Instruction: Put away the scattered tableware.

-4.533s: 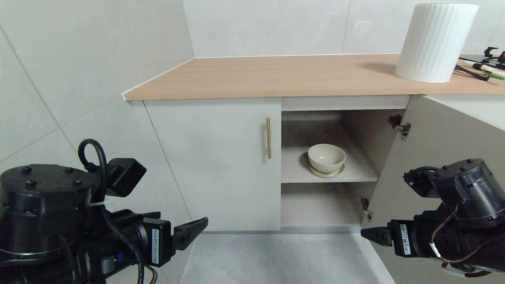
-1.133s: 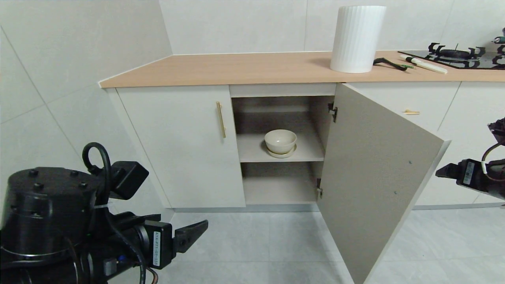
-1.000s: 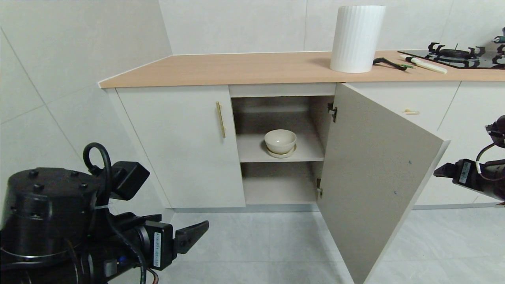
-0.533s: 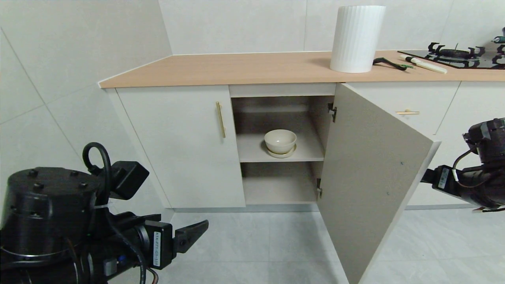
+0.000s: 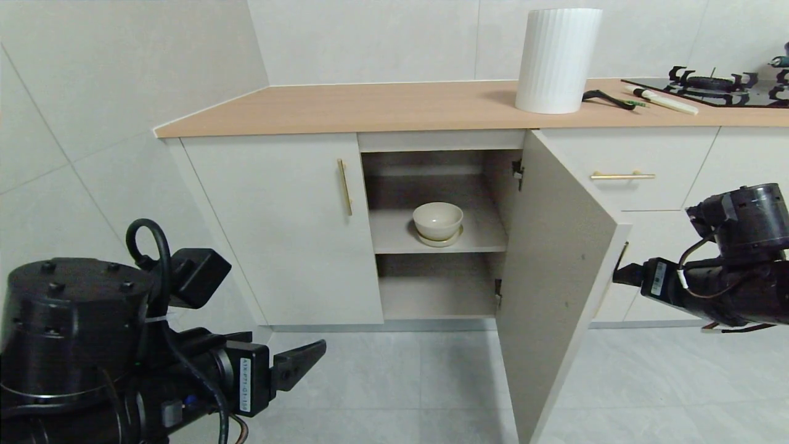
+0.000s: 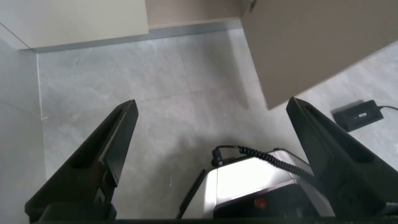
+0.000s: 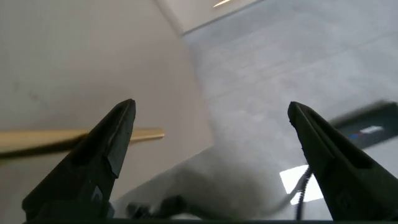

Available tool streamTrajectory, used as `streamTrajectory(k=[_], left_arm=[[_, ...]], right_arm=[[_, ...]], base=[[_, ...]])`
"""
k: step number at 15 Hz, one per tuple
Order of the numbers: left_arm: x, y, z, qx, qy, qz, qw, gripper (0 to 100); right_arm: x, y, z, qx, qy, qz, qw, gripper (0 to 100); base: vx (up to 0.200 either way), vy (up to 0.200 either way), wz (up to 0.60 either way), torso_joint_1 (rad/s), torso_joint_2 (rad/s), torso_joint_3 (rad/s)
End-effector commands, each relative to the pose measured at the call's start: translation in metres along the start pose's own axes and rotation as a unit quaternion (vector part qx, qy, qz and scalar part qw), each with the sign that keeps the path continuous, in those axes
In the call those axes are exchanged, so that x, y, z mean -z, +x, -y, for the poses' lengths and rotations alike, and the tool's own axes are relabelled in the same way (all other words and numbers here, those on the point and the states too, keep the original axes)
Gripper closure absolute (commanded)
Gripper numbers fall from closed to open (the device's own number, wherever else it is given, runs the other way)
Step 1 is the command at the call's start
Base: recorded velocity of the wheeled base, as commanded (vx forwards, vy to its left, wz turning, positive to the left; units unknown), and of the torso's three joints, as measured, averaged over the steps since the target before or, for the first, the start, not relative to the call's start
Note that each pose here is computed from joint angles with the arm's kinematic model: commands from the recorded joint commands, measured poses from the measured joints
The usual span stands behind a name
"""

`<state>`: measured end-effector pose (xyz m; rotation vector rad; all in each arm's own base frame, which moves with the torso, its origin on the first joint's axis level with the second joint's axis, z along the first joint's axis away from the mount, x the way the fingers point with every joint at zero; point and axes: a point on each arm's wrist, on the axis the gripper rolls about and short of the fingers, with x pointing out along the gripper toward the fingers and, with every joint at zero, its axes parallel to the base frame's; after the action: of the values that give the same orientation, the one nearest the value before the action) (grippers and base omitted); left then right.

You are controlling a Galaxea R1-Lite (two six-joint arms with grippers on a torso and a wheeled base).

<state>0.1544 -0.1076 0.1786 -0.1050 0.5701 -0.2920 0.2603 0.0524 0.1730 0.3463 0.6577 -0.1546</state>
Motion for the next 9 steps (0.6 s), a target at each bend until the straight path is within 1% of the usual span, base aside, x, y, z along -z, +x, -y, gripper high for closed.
streamTrajectory(k=[1, 3, 6, 8, 9], left_arm=[[-0.001, -0.002, -0.001, 0.001, -0.001, 0.004, 1.0, 0], [-0.002, -0.007, -0.001, 0.006, -0.001, 0.012, 0.9999, 0], [0.002, -0.008, -0.001, 0.007, 0.006, 0.005, 0.9999, 0], [0.006, -0.006, -0.001, 0.005, 0.027, -0.003, 0.9996, 0], [0.007, -0.006, -0.002, 0.004, 0.03, -0.005, 0.9995, 0]], right_arm=[[0.009, 0.0, -0.021, -0.047, -0.015, -0.021, 0.999, 0], [0.019, 0.01, -0.042, -0.085, -0.034, -0.032, 0.995, 0], [0.033, 0.038, -0.066, -0.136, -0.046, -0.019, 0.989, 0], [0.039, 0.052, -0.071, -0.14, -0.044, -0.015, 0.989, 0], [0.041, 0.057, -0.072, -0.141, -0.044, -0.015, 0.989, 0]], base=[[0.0, 0.0, 0.0, 0.0, 0.0, 0.0], [0.0, 0.0, 0.0, 0.0, 0.0, 0.0], [0.0, 0.0, 0.0, 0.0, 0.0, 0.0], [0.0, 0.0, 0.0, 0.0, 0.0, 0.0], [0.0, 0.0, 0.0, 0.0, 0.0, 0.0]])
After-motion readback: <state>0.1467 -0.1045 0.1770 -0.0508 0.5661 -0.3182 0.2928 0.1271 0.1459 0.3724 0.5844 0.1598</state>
